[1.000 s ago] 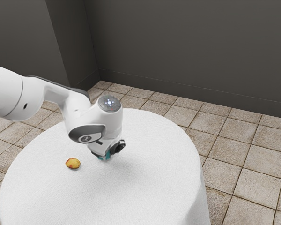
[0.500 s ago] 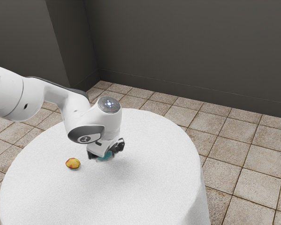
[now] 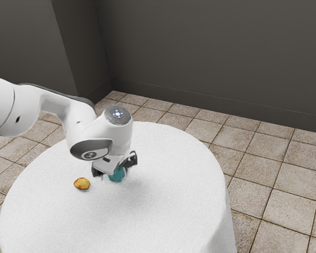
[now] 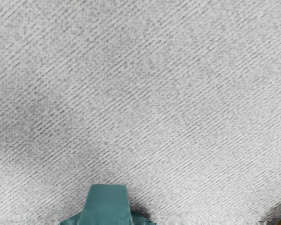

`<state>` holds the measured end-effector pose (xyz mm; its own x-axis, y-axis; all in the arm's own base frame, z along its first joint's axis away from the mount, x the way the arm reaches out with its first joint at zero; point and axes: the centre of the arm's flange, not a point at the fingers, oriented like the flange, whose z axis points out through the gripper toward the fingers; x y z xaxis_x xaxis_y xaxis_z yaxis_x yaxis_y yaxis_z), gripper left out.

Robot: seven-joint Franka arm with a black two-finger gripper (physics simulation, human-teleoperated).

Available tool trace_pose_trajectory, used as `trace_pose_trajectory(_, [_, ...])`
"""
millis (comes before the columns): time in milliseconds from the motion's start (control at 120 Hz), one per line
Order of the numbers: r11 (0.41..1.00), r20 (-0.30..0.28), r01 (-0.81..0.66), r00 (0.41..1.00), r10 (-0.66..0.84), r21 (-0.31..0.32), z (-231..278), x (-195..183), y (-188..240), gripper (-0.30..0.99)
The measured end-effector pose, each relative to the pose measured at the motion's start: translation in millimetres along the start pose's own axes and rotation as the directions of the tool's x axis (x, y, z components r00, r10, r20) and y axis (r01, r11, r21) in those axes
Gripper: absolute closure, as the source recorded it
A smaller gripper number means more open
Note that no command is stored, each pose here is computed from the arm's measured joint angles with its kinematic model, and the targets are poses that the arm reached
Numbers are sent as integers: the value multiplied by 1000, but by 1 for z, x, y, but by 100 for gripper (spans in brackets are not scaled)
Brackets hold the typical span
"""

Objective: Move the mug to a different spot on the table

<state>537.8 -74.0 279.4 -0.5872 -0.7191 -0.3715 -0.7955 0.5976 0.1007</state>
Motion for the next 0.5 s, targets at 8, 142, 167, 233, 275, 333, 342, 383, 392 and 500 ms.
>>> trace_pose_trajectory(8, [1000,2,2,1000,-2,2,-2,0,0,2])
trace_pose_trajectory(142, [998,30,38,999,-39,42,-37,-7,7,1])
trace_pose_trajectory(167, [998,34,45,998,-47,53,-46,-7,8,1])
trace_pose_trajectory(233, [994,39,69,997,-73,88,-72,-6,9,1])
trace_pose_trajectory(275, [989,28,97,994,-101,110,-90,-5,8,1])
trace_pose_trajectory(333, [978,-18,159,987,-158,136,-114,-7,1,0])
trace_pose_trajectory(342, [975,-30,174,985,-172,141,-118,-8,-1,0])
trace_pose_trajectory(383, [957,-103,248,967,-235,152,-139,-13,-12,0])
trace_pose_trajectory(392, [953,-119,262,962,-246,151,-142,-14,-13,0])
trace_pose_trajectory(500, [895,-324,428,871,-371,125,-184,-19,-29,0])
